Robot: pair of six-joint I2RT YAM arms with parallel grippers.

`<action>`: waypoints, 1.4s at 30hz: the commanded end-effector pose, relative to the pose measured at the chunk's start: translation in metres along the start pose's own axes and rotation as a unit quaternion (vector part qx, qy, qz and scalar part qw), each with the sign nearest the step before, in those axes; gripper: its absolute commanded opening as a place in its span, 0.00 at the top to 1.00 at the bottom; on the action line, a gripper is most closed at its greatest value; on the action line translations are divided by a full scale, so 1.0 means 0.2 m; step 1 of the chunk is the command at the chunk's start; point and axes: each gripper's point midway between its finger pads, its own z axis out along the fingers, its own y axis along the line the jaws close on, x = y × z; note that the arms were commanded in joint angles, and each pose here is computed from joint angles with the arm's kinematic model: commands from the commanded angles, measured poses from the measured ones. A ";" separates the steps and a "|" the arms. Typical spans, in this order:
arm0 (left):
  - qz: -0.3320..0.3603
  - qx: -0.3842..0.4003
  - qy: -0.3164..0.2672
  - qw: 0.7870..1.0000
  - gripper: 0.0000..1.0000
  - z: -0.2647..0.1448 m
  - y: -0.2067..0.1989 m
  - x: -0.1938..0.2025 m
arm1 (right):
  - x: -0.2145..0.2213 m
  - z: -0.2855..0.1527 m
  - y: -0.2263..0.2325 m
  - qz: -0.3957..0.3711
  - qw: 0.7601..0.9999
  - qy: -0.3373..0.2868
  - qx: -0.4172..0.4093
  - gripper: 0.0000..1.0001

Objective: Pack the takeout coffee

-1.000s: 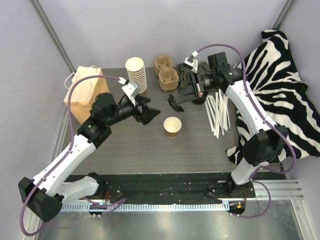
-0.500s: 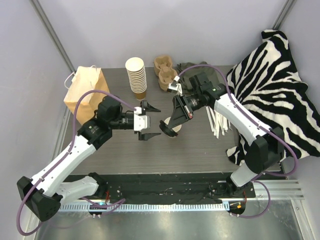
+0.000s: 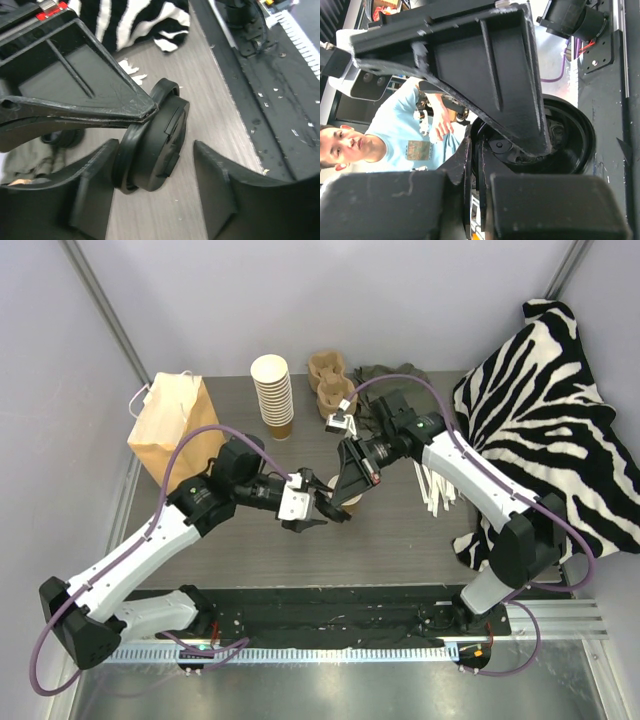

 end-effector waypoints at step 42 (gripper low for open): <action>-0.510 -0.459 -0.141 0.714 0.96 -0.26 0.93 0.11 | -0.43 -0.94 -0.42 0.148 0.845 -0.396 0.328 0.38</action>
